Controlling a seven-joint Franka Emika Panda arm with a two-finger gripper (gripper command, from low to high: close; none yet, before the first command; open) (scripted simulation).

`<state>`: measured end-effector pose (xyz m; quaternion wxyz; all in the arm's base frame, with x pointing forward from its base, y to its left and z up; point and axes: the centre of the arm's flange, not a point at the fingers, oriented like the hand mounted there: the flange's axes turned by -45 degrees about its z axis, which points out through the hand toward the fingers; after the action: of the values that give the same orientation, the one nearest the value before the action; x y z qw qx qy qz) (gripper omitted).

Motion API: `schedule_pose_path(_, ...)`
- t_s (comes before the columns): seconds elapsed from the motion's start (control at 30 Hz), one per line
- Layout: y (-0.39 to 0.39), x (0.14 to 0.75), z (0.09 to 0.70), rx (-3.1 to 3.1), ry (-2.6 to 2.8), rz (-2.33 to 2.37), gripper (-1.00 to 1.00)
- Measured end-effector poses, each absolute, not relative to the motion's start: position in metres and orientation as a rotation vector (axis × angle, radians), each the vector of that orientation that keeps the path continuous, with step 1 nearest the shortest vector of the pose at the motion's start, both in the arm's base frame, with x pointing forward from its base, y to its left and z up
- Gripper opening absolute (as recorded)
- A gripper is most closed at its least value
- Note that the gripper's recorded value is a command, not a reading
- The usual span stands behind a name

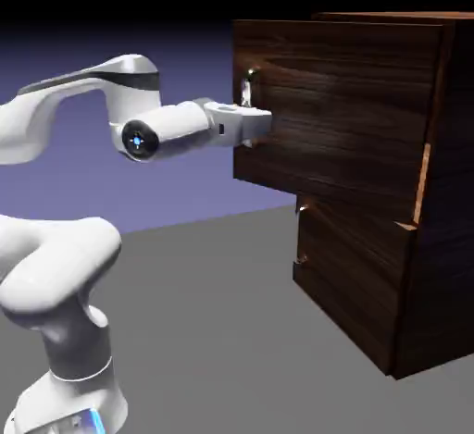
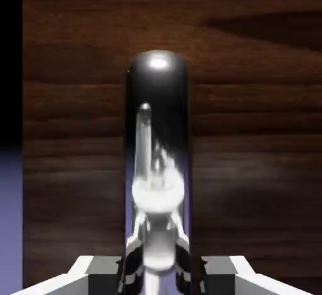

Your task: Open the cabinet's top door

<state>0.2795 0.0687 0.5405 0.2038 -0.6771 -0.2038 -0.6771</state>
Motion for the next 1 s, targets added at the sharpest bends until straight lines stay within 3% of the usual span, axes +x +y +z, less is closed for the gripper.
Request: schedule_pose_path(1.0,-0.155,0.214,0.541,-1.473,-1.014,-1.473,-1.0)
